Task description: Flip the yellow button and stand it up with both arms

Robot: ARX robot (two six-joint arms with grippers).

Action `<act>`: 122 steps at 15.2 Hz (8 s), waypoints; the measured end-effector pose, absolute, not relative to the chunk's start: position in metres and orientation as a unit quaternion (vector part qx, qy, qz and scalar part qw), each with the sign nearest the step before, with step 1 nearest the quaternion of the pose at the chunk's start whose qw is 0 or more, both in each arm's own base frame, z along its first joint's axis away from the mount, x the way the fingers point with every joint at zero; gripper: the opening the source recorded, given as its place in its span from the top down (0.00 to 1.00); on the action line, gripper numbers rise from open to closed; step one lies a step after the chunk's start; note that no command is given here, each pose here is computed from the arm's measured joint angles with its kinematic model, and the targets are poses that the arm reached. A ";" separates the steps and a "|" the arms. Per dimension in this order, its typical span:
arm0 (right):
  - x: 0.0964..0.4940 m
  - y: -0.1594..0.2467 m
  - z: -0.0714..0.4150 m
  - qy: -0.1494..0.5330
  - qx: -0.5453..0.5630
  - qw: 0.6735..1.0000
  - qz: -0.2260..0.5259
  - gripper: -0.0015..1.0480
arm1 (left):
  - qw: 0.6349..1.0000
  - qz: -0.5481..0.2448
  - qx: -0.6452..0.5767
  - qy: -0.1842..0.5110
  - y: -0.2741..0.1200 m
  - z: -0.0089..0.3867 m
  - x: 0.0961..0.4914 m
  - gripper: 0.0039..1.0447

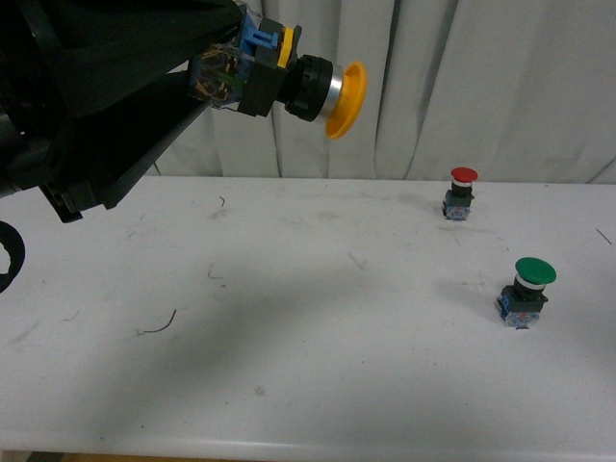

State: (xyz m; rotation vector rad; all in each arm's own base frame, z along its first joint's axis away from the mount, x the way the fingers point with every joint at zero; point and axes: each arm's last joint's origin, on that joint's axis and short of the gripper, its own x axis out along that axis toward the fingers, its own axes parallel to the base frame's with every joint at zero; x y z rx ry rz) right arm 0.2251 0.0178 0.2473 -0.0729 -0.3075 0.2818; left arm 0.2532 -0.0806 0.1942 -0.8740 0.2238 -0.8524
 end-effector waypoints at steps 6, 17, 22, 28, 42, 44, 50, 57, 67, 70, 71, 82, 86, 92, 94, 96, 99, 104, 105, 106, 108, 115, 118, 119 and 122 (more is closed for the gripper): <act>0.275 0.044 0.265 -0.125 0.210 0.909 0.338 0.06 | 0.813 -0.404 -0.407 0.101 -0.084 0.196 0.253 0.67; 0.279 0.114 0.172 0.193 0.520 0.745 0.370 0.06 | 0.814 -0.407 -0.403 0.097 -0.085 0.198 0.253 0.67; 0.291 0.124 0.170 0.185 0.525 0.748 0.360 0.06 | 0.814 -0.408 -0.402 0.096 -0.085 0.198 0.253 0.67; 0.295 0.139 0.174 0.190 0.544 0.731 0.366 0.06 | 0.817 -0.408 -0.397 0.097 -0.085 0.196 0.251 0.67; 0.297 0.174 0.184 0.200 0.558 0.698 0.400 0.44 | 0.818 -0.404 -0.396 0.102 -0.084 0.193 0.250 0.67; 0.298 0.174 0.186 0.195 0.567 0.695 0.398 0.58 | 0.815 -0.404 -0.401 0.107 -0.083 0.192 0.249 0.67; 0.300 0.172 0.187 0.193 0.575 0.692 0.391 0.69 | 0.810 -0.402 -0.412 0.114 -0.083 0.191 0.249 0.68; 0.303 0.169 0.180 0.196 0.562 0.706 0.384 0.69 | 0.820 -0.393 -0.406 0.091 -0.070 0.197 0.248 0.04; 0.320 0.142 0.186 0.162 0.568 0.722 0.360 0.69 | 0.954 -0.213 -0.208 -0.034 -0.015 0.230 0.153 0.06; 0.321 0.142 0.186 0.161 0.568 0.722 0.360 0.69 | 0.988 -0.103 -0.098 -0.062 -0.009 0.235 0.111 0.06; 0.321 0.142 0.186 0.162 0.567 0.722 0.362 0.69 | 0.992 -0.079 -0.079 -0.058 -0.008 0.233 0.101 0.06; 0.320 0.145 0.187 0.160 0.559 0.726 0.367 0.69 | 1.000 -0.001 -0.008 0.001 0.000 0.184 0.098 0.99; 0.320 0.145 0.187 0.161 0.558 0.726 0.369 0.69 | 1.000 -0.001 -0.008 0.002 0.000 0.178 0.098 0.99; 0.319 0.148 0.186 0.163 0.557 0.725 0.370 0.69 | 1.000 -0.001 -0.007 0.002 0.000 0.166 0.098 0.99; 0.320 0.146 0.187 0.126 0.523 0.764 0.357 0.69 | 1.000 -0.001 -0.008 0.001 0.000 0.166 0.098 0.77; 0.324 0.139 0.198 0.070 0.473 0.816 0.326 0.69 | 1.000 -0.001 -0.008 0.001 0.000 0.166 0.098 0.54; 0.337 0.127 0.201 0.051 0.313 0.928 0.198 0.69 | 1.000 -0.001 -0.008 0.001 0.000 0.166 0.098 0.21; 0.354 0.079 0.194 0.039 0.091 0.995 0.031 0.69 | 1.000 -0.001 -0.007 0.001 0.000 0.166 0.098 0.06; 0.357 0.074 0.195 0.041 0.073 0.996 0.020 0.69 | 1.000 -0.001 -0.007 0.001 0.000 0.166 0.098 0.06; 0.362 0.068 0.200 0.040 0.058 0.997 0.008 0.69 | 1.000 -0.001 -0.007 0.001 0.000 0.166 0.098 0.06; 0.379 0.061 0.206 0.049 0.042 0.998 -0.008 0.69 | 1.000 -0.001 -0.007 0.001 0.000 0.166 0.098 0.06; 0.459 0.041 0.171 0.159 -0.007 0.986 -0.039 0.69 | 1.000 -0.001 -0.007 0.001 0.000 0.166 0.098 0.06; 0.469 0.040 0.168 0.167 -0.013 0.985 -0.042 0.69 | 1.000 -0.001 -0.007 0.001 0.000 0.166 0.098 0.06; 0.475 0.039 0.165 0.172 -0.018 0.984 -0.044 0.69 | 1.000 -0.001 -0.007 0.001 0.000 0.166 0.098 0.06; 0.508 0.059 0.127 0.246 -0.051 0.968 -0.023 0.69 | 1.000 -0.001 -0.007 0.001 0.000 0.166 0.098 0.06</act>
